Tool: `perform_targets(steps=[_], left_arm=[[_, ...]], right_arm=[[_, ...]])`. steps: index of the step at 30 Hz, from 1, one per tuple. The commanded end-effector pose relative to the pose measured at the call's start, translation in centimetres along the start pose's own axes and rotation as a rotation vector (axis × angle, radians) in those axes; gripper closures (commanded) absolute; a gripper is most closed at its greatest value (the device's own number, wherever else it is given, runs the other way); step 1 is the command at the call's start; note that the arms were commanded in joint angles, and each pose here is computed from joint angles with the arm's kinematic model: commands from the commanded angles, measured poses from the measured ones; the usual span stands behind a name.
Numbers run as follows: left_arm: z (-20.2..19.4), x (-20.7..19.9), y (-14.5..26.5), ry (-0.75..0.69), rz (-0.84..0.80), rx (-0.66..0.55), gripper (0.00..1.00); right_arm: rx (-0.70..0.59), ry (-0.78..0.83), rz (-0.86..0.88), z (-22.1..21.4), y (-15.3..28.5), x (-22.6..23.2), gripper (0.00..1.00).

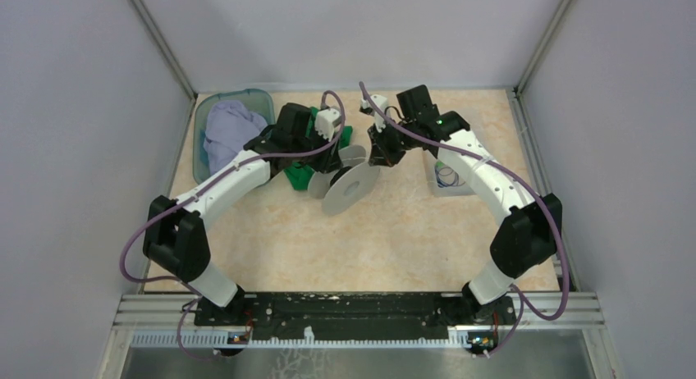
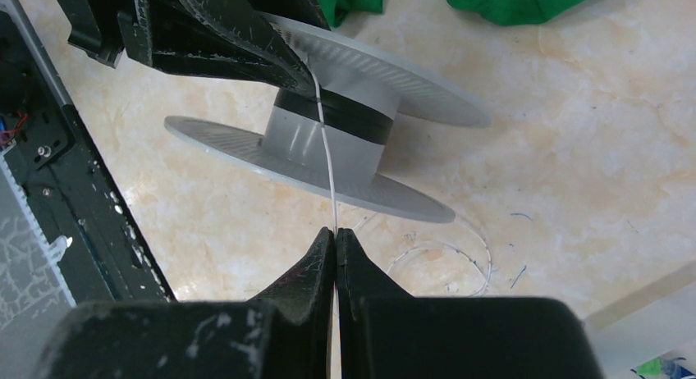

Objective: Wrap the cables
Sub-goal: Wrap the cable around the cable reel.

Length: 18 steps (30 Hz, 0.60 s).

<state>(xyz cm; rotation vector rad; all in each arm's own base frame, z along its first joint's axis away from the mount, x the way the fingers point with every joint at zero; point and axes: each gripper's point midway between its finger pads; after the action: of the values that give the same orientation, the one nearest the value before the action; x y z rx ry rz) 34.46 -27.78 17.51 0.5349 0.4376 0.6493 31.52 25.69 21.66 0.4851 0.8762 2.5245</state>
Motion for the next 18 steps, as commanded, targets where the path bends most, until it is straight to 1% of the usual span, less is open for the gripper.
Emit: perform_targets(steps=[1,7,11,14,16,18], left_arm=[[0.81,-0.54,0.96,-0.036,-0.004,-0.027,0.68],[0.63,-0.63,0.77,-0.050,-0.011,-0.028,0.74],[0.69,-0.89,0.69,-0.072,-0.008,-0.030,0.81],[0.71,-1.10,0.65,-0.098,0.003,-0.030,0.89],[0.86,-1.18,0.67,-0.119,0.025,-0.032,0.98],[1.00,-1.19,0.83,-0.143,0.052,-0.036,1.00]], right_arm=[[-0.051,0.041,-0.025,2.17,0.90,0.09,1.00],[-0.047,0.035,-0.021,2.09,0.69,0.04,1.00],[-0.042,0.029,-0.018,2.00,0.43,-0.03,1.00],[-0.039,0.026,-0.019,2.02,0.39,-0.09,1.00],[-0.039,0.026,-0.021,2.11,0.45,-0.13,1.00],[-0.039,0.025,-0.023,2.23,0.53,-0.14,1.00]])
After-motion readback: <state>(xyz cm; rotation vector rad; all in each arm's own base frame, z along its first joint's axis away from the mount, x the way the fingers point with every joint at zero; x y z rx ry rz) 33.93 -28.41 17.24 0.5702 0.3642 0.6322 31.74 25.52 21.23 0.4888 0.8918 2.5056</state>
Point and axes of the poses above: each gripper's point midway between its finger pads, its own y axis back along the fingers, its own x axis along the line the jaws close on, z = x × y, and after that the axes turned 1 degree about y, right-handed
